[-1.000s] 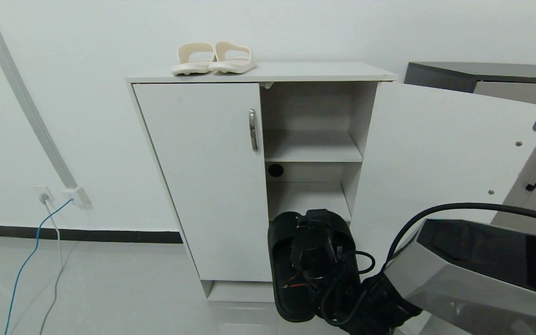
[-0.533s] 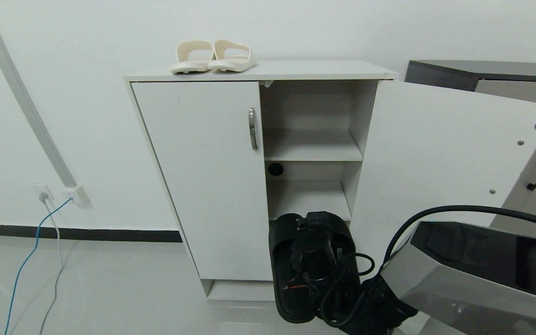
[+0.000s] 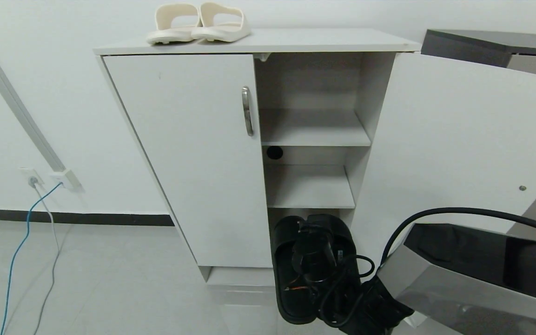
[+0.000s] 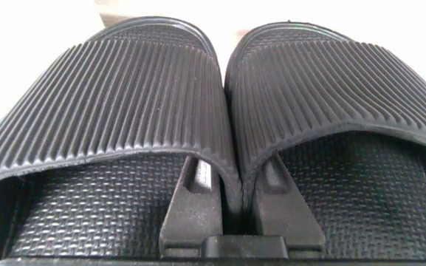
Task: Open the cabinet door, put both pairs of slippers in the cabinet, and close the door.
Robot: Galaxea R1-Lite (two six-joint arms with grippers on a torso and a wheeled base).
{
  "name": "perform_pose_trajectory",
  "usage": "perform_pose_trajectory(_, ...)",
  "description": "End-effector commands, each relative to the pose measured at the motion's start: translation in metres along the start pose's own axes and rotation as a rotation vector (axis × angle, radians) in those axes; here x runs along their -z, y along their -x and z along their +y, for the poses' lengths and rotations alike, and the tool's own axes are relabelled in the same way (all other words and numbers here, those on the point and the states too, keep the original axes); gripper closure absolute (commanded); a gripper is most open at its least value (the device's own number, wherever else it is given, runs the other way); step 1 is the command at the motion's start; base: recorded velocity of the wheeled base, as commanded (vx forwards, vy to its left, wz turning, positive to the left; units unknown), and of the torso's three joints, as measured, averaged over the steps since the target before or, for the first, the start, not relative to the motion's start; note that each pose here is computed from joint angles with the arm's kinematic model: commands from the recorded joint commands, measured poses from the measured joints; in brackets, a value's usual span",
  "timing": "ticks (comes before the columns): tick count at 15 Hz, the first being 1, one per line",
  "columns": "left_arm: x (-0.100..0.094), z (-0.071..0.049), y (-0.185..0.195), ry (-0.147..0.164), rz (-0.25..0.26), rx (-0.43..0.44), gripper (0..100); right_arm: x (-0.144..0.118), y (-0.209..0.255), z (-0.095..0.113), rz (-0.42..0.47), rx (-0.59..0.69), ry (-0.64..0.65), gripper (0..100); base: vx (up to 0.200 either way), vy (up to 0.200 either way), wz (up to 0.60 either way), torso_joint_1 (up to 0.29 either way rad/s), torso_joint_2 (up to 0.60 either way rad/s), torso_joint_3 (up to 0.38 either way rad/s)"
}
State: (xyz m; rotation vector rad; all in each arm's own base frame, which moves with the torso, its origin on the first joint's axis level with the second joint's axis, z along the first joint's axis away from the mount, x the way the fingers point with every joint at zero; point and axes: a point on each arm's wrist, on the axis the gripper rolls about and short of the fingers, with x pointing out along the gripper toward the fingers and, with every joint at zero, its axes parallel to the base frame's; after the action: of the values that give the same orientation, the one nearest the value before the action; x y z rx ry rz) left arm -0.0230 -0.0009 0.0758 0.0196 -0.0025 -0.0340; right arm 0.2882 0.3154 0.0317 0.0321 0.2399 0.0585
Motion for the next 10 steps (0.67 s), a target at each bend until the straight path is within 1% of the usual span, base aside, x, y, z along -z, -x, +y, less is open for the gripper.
perform_pose_trajectory(1,-0.0001,0.0000,-0.0001,0.000,0.001,0.000,100,0.0017,-0.0022,-0.0015,-0.004,0.006,-0.005,100,0.000,0.000,0.00,0.007,0.00,-0.198)
perform_pose_trajectory(3,-0.0001,0.0000,-0.0001,0.000,0.001,0.000,100,0.0049,-0.0036,-0.0012,-0.012,0.013,0.001,100,0.000,0.000,0.00,0.024,0.00,-0.200)
perform_pose_trajectory(7,-0.0001,0.0000,-0.0001,0.000,0.001,0.000,100,0.0084,-0.0060,-0.0045,-0.074,0.006,0.023,100,0.000,0.000,0.00,0.005,0.00,-0.195)
perform_pose_trajectory(8,-0.0001,0.0000,-0.0001,0.000,0.001,0.000,100,0.0055,-0.0083,-0.0062,-0.117,0.006,0.017,100,0.000,0.000,0.00,-0.002,0.00,-0.144)
perform_pose_trajectory(10,-0.0001,0.0000,-0.0001,0.000,0.001,0.000,100,0.0001,-0.0073,-0.0084,-0.168,0.005,0.031,100,0.000,0.000,0.00,0.001,0.00,-0.043)
